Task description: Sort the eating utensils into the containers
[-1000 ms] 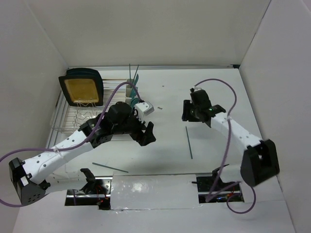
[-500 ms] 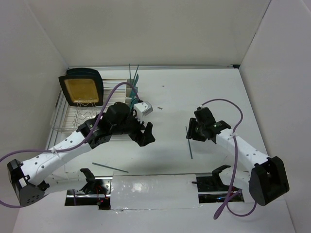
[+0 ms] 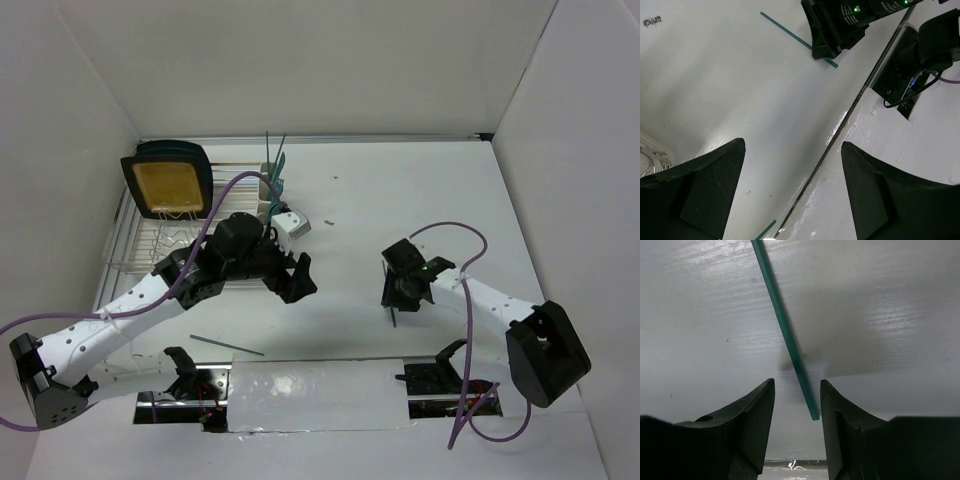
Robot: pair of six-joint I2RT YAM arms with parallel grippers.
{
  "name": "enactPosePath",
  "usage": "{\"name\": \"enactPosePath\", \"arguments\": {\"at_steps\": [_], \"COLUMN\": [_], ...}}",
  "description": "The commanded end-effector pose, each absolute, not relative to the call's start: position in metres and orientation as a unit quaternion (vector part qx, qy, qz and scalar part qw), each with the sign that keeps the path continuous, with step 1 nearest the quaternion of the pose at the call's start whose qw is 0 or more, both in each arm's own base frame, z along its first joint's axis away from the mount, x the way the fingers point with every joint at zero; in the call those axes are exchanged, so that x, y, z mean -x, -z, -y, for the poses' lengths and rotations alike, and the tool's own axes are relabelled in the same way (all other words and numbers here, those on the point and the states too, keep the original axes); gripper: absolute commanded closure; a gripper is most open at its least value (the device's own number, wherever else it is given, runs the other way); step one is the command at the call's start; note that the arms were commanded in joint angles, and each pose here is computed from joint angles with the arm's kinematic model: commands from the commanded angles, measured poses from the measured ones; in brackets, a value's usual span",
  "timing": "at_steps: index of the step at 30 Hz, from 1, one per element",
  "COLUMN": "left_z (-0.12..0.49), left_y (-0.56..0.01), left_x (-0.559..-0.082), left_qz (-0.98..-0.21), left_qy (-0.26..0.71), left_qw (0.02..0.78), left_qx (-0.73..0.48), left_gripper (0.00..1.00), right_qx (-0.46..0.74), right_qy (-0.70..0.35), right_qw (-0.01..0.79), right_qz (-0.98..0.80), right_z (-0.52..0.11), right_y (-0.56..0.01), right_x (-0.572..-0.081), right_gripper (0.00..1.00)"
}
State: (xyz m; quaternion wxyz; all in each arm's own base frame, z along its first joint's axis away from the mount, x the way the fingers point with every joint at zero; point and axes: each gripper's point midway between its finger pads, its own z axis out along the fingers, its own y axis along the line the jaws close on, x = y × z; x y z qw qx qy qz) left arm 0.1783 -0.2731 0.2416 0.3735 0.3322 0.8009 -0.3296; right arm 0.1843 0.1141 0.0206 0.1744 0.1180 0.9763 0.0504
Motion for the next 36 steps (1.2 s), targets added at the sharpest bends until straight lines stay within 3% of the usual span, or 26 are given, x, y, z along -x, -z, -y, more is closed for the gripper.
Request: {"name": "enactPosePath", "arguments": {"at_steps": [1,14,21,27,36], "left_z": [0.274,0.271,0.272,0.271,0.296], "left_y": [-0.242,-0.238,-0.238,-0.227,-0.223], "left_x": [-0.182,-0.182,-0.183,-0.216,-0.268], "left_qz": [-0.797,-0.796,-0.798,-0.852,-0.859], "left_qy": [0.328,0.324,0.326,0.320,0.305], "left_qw": [0.383,0.387,0.386,0.380,0.398], "left_qx": [-0.333,-0.333,-0.328,-0.168,-0.104], "left_gripper": [0.10,0.10,0.09,0.09,0.08], "right_qx": [-0.142,-0.134,-0.113,-0.082,-0.035], "right_qy": [-0.025,0.010,0.025,-0.033,-0.236], "right_qw": [0.195,0.168,0.167,0.220,0.314], "right_qz": [-0.970,-0.977,-0.979,-0.972,-0.919], "right_z": [-0.108,-0.112,-0.114,-0.141,-0.194], "right_y": [-0.022,0.004,0.012,-0.019,-0.100], "right_x": [-0.188,-0.159,-0.154,-0.177,-0.191], "right_gripper": [0.51,0.64,1.00,1.00,1.00]}}
